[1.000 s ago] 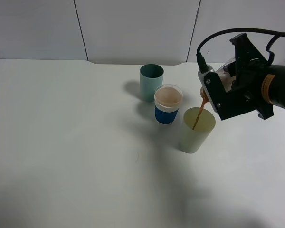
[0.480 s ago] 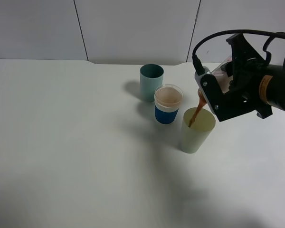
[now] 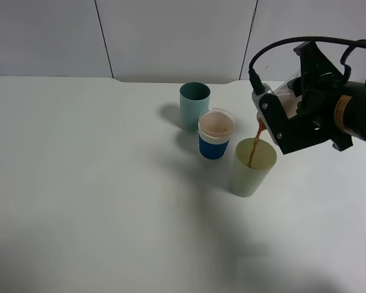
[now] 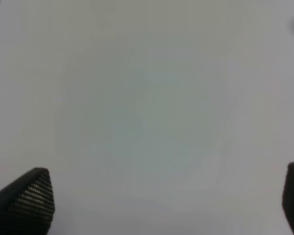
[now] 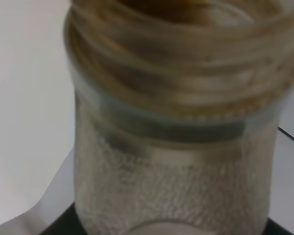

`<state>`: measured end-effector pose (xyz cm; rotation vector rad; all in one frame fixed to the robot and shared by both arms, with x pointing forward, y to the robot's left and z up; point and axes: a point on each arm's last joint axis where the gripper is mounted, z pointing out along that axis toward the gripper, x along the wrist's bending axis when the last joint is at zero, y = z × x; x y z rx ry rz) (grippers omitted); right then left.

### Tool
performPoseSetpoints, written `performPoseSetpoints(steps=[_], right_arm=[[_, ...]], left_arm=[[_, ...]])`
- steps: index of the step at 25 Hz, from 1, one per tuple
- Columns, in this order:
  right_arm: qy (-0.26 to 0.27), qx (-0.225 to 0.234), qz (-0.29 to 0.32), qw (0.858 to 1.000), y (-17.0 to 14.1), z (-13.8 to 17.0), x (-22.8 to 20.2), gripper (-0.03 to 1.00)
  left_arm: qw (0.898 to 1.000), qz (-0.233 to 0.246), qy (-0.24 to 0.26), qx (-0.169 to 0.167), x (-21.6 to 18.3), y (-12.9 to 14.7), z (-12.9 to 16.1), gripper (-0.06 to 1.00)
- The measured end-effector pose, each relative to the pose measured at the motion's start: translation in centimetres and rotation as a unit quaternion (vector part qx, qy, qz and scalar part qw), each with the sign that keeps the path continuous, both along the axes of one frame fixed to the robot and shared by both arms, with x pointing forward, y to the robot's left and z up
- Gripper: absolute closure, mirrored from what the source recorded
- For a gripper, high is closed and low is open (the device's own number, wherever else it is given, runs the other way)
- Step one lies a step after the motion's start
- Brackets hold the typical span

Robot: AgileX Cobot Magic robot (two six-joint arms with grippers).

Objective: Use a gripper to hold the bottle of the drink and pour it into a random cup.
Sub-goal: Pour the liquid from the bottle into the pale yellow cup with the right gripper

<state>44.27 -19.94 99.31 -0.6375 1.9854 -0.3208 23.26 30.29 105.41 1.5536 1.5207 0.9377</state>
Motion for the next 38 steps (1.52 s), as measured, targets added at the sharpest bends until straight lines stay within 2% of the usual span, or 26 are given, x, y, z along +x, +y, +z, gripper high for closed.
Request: performPoseSetpoints(steps=[26,38], right_arm=[[-0.006,-0.062,0.026,0.998,-0.12,0.06,0.04,0.62],[-0.007,-0.065,0.034,0.997,0.15,0.06,-0.1,0.62]], left_arm=[[1.0,0.0,0.0,0.0,0.0,0.0,0.0,0.02],[1.0,0.0,0.0,0.0,0.0,0.0,0.0,0.02]])
